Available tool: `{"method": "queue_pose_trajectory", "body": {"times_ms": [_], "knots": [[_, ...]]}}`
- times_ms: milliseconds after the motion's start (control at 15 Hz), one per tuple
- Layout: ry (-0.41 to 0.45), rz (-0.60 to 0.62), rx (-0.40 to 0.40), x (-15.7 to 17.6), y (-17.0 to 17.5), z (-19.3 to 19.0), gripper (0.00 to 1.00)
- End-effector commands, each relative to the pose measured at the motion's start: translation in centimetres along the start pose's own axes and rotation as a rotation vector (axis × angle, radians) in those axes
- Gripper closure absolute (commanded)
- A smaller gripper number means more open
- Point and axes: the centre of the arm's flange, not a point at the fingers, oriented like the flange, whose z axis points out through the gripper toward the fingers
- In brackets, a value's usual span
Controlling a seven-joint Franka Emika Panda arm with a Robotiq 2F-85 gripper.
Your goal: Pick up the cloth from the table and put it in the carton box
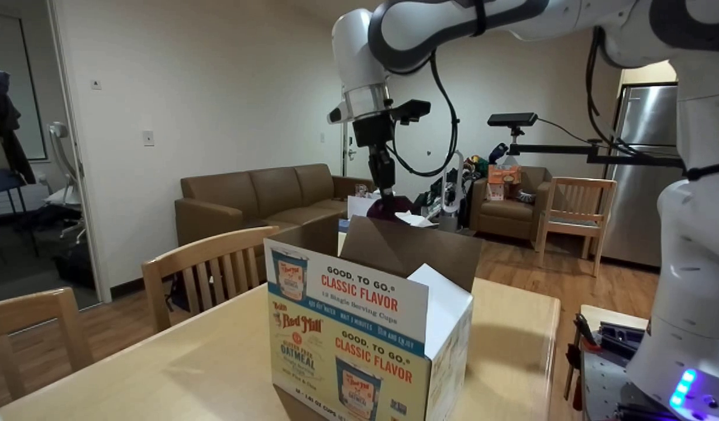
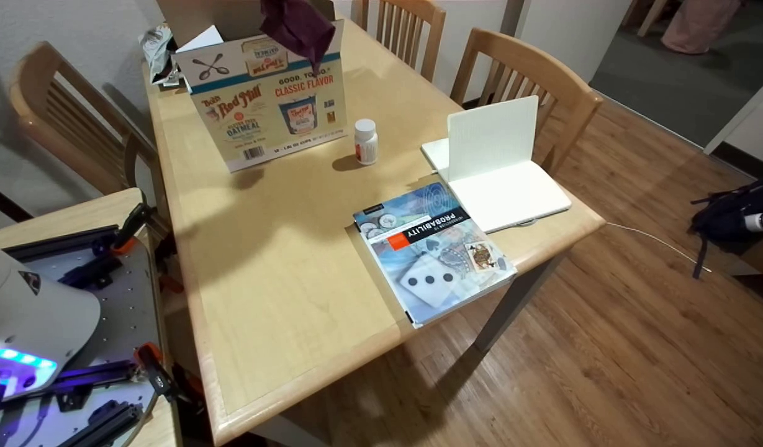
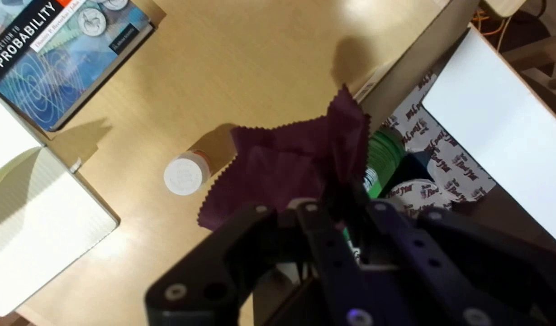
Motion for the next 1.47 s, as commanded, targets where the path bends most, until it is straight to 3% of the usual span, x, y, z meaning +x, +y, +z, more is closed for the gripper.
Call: {"method": "queue_pose_trajectory", "body": {"times_ms": [0,267,667,1267,1400], "knots": [[-0.034,-0.015,0.001,4.0,-1.9,-1.8,0.96],[-0.045,-0.058,0.03,6.4,-4.7,-2.0,0.96],[-0.089,-0.118,0.192,8.5,-6.5,2.8,0.96],[-0.218,-0.035,0.324,1.4,-0.9,16.2,0.96],[-0.194,-0.032,0.361,0.6,-0.6,17.8,0.96]]}}
